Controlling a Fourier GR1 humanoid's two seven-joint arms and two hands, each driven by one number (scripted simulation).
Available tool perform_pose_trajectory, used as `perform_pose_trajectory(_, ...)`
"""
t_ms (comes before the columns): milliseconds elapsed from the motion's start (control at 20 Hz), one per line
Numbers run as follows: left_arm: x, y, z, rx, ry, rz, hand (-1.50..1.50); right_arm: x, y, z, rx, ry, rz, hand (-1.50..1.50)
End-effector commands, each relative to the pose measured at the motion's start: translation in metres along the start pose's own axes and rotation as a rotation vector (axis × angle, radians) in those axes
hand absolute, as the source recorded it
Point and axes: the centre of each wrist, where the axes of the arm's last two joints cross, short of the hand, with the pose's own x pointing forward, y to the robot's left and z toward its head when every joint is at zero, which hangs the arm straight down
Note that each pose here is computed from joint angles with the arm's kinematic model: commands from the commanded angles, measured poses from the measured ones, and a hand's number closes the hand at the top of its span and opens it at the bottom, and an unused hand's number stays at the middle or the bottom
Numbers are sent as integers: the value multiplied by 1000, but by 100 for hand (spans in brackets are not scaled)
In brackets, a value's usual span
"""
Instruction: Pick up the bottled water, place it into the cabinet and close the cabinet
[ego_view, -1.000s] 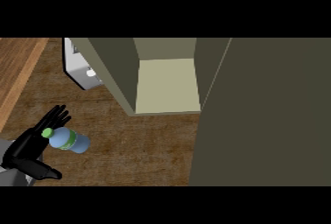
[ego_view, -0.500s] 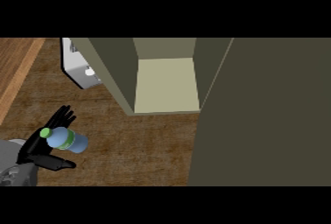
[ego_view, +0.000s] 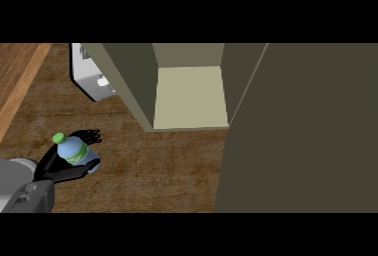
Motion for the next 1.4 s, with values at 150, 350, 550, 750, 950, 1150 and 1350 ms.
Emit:
perform_pose_trajectory(150,-1,-7,-9,-177,-123,81,150,11,-1,11,-42,-26,49,-150)
perform_pose_trajectory(350,5,-21,-22,-230,-238,-143,150,6,-7,5,-25,-13,58,-150)
perform_pose_trajectory(550,-5,-35,-21,-213,-329,-149,150,17,-7,1,-42,-25,62,-150)
perform_pose_trajectory(750,-23,-85,-37,59,-359,-177,150,17,-7,13,-40,-8,65,-150)
perform_pose_trajectory(950,-34,-149,-56,160,-378,-150,150,12,-7,11,-39,-23,54,-150)
perform_pose_trajectory(1150,-19,-172,-62,147,-385,-71,150,21,-2,7,-54,-9,55,-150)
perform_pose_trajectory(1350,16,-190,-83,138,-372,-14,150,22,-6,17,-63,-15,50,-150)
